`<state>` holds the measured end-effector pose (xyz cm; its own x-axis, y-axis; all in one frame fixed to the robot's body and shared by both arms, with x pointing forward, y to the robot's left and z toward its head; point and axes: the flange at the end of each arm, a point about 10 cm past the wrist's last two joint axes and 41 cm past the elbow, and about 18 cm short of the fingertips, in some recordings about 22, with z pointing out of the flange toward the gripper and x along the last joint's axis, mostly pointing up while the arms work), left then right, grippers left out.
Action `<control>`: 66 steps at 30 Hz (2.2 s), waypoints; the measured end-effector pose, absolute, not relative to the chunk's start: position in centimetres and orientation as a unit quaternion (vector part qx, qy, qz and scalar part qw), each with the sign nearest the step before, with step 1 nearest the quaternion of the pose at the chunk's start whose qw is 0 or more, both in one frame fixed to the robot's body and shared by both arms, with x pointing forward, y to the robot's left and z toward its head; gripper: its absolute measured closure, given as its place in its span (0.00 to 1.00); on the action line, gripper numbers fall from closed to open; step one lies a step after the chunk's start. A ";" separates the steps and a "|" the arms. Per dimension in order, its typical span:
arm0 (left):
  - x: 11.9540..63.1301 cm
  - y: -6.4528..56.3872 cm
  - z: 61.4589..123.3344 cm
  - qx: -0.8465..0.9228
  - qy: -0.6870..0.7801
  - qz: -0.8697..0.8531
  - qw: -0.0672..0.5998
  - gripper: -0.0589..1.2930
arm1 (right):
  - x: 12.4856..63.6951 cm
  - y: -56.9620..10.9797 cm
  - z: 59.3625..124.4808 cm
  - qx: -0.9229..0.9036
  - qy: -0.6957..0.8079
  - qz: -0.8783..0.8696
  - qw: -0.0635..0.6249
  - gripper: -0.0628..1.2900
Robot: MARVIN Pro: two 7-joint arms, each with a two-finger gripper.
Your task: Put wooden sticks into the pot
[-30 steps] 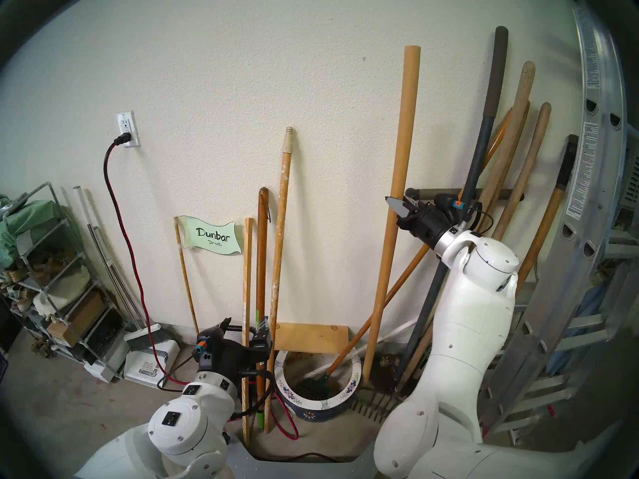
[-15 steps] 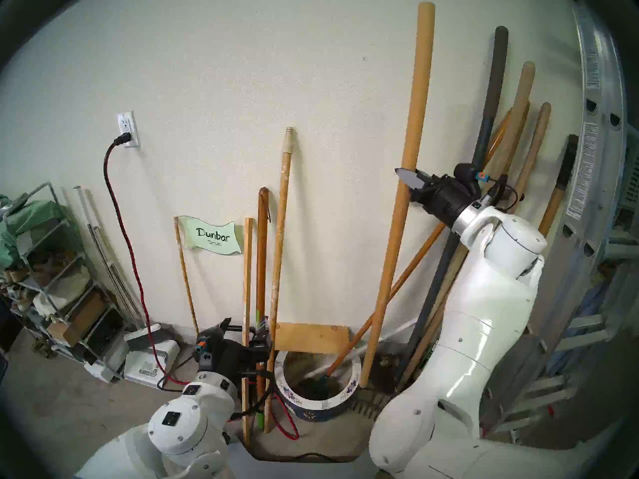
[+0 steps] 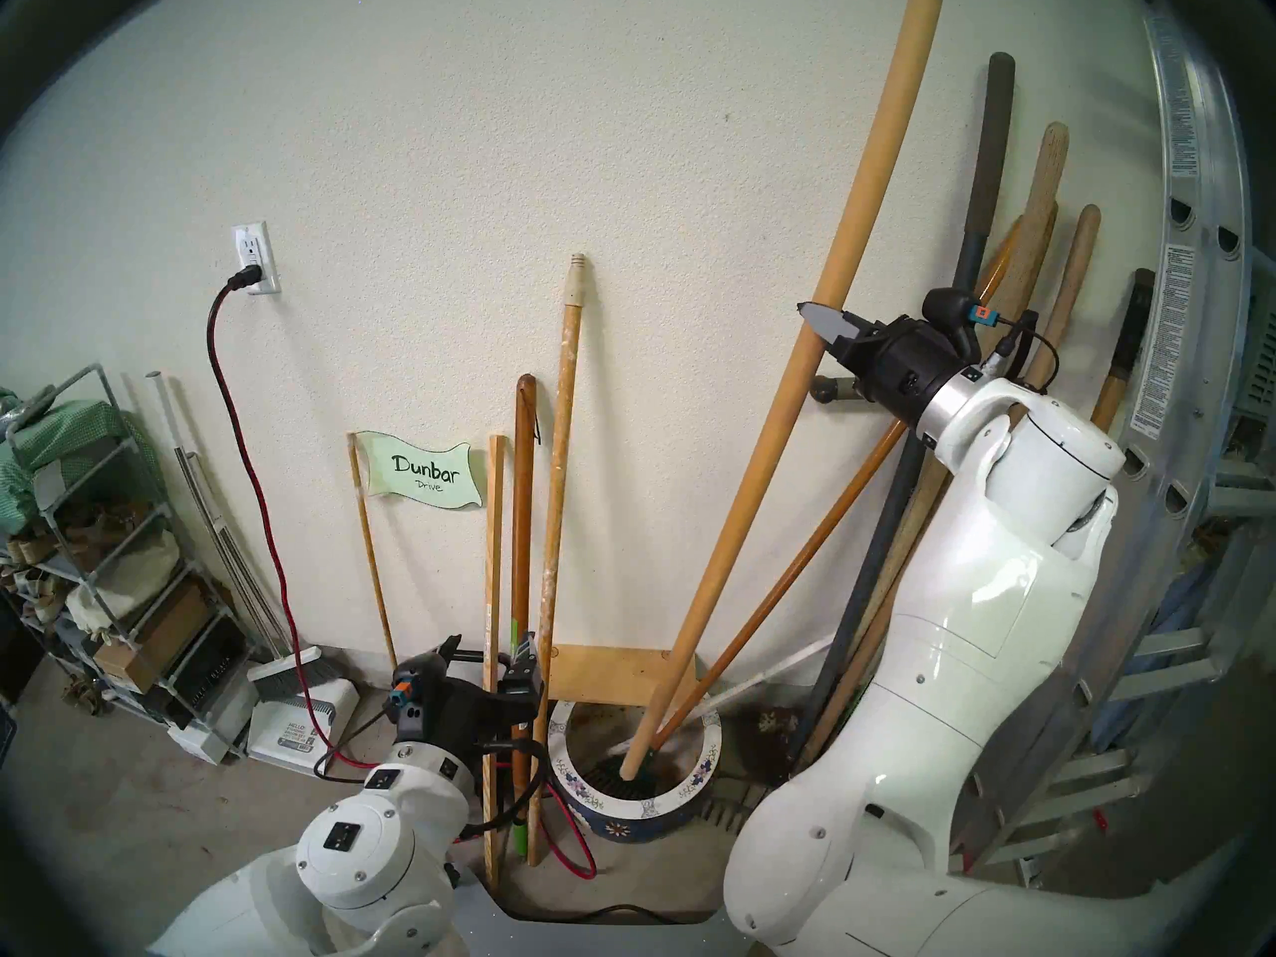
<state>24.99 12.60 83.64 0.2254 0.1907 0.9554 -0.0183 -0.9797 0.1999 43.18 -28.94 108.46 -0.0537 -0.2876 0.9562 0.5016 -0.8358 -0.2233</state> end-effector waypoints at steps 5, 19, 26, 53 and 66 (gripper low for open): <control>25.0 12.6 83.6 0.778 0.055 0.620 0.084 0.05 | 43.9 -28.2 107.6 -0.641 -0.087 -0.709 0.281 0.79; 25.0 12.6 83.6 0.778 0.055 0.620 0.084 0.05 | 46.7 -28.1 101.2 -0.684 -0.078 -0.669 0.280 0.79; 25.0 12.6 83.6 0.778 0.055 0.620 0.084 0.05 | 47.6 -29.2 98.7 -0.702 -0.072 -0.662 0.253 0.79; 25.0 12.6 83.6 0.778 0.055 0.620 0.084 0.05 | 54.7 -25.7 87.9 -0.773 -0.100 -0.583 0.230 0.79; 25.0 12.6 83.6 0.778 0.055 0.620 0.084 0.05 | 56.6 -23.8 84.6 -0.795 -0.119 -0.550 0.227 0.79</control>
